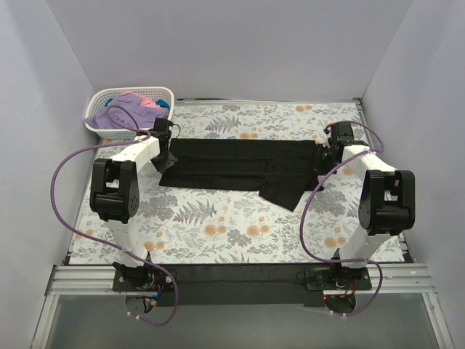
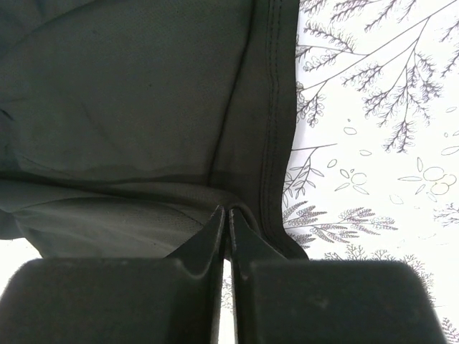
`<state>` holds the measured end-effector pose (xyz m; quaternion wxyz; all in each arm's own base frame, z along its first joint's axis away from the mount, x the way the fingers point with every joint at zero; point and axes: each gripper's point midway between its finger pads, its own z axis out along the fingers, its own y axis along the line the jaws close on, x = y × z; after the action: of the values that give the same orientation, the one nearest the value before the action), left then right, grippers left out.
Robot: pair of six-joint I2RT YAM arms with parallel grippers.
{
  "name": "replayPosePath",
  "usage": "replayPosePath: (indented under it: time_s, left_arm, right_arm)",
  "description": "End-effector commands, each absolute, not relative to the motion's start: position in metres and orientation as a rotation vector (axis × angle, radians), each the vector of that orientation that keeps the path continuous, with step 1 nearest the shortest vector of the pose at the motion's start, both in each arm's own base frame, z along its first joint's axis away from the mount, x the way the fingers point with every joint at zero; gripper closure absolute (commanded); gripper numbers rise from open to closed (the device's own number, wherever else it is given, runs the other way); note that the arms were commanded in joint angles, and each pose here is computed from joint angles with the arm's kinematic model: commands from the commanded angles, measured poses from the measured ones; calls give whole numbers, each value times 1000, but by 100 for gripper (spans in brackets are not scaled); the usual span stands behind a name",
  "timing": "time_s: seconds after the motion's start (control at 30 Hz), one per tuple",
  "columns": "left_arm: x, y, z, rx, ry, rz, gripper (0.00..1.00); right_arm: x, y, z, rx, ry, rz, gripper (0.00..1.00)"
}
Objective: Fold and stack the t-shirts
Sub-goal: Fold the tshirt
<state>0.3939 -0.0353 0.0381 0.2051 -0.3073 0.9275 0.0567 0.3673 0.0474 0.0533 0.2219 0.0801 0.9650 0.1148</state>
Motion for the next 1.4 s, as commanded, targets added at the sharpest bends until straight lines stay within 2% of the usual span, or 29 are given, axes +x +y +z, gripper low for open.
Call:
replayPosePath:
  time_s: [0.0, 0.07, 0.2, 0.23, 0.33, 0.37, 0.47, 0.6, 0.7, 1.0, 1.13, 1.37]
  left_arm:
    - [401, -26, 50, -889, 2519, 184, 99]
    - [401, -25, 56, -890, 2505, 182, 95]
    - [402, -23, 78, -888, 2448, 160, 76]
    - [400, -22, 81, -884, 2440, 159, 66]
    - [394, -21, 100, -877, 2401, 128, 54]
    - [386, -21, 101, -874, 2400, 121, 44]
    - [372, -23, 102, -865, 2388, 73, 38]
    - [354, -31, 88, -867, 2405, 3, 38]
    - [351, -36, 79, -882, 2414, -38, 42]
    - [358, -37, 59, -935, 2428, -61, 46]
    - [362, -31, 52, -956, 2435, -29, 51]
    - [364, -20, 35, -971, 2457, 42, 67]
  right_arm:
    - [376, 45, 60, 200, 2622, 323, 89]
    - [378, 49, 68, 191, 2602, 352, 78]
    - [377, 50, 87, 183, 2551, 361, 68]
    - [377, 49, 91, 186, 2539, 358, 67]
    - [371, 48, 105, 184, 2490, 351, 67]
    - [368, 50, 113, 179, 2462, 371, 67]
    - [355, 57, 114, 178, 2430, 423, 67]
    - [346, 58, 104, 211, 2384, 489, 69]
    - [341, 59, 94, 259, 2386, 567, 69]
    - [337, 55, 76, 357, 2368, 731, 72]
    - [337, 56, 71, 375, 2371, 760, 74]
    - [339, 48, 52, 421, 2386, 754, 76]
